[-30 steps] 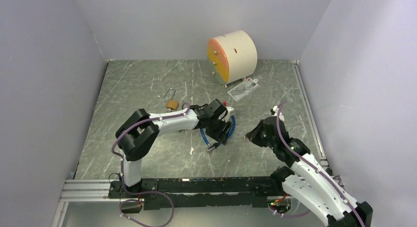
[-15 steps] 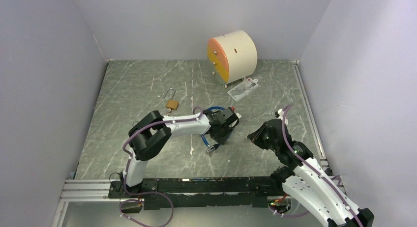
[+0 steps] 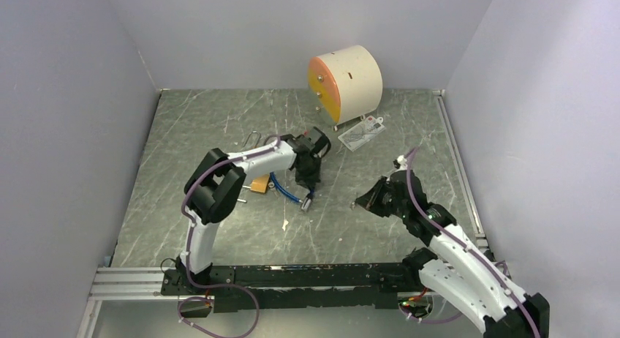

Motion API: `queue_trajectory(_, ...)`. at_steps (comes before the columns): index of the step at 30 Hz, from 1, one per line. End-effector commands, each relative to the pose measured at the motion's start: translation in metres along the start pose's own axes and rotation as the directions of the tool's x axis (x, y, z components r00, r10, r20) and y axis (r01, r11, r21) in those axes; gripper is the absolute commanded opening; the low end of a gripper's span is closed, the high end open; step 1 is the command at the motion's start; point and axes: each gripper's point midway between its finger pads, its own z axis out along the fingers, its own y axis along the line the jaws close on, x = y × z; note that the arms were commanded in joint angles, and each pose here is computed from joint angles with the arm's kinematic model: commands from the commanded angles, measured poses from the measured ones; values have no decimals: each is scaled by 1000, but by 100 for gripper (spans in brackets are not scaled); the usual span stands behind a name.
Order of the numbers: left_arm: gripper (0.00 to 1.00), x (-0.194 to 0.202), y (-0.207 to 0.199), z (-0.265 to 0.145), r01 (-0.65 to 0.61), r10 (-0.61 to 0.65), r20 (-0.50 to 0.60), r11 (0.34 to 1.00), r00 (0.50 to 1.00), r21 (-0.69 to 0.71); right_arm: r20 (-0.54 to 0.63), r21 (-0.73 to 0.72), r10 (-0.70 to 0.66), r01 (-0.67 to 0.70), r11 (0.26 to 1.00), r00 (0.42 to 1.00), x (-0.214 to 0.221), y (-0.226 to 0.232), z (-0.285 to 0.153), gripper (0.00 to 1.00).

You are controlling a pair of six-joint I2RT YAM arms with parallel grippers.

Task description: Unlock with the key

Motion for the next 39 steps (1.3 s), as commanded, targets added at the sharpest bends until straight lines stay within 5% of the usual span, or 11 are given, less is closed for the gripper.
queue_trajectory(1,3,-49,-20,-48,202,-210,59,972,976,120,-149,-221,-132,97,970,980,19,41,13,0)
queue_trajectory(5,2,-79,-20,-66,337,-361,74,913,930,228,-303,-312,-171,72,947,938,42,59,26,0)
queue_trajectory(18,3,-104,-20,-93,639,-668,-111,631,736,440,-218,-382,-231,135,914,948,28,100,51,0)
queue_trajectory(39,3,-100,-20,-96,708,-726,-173,540,665,454,-101,-357,-232,183,916,967,12,107,50,0)
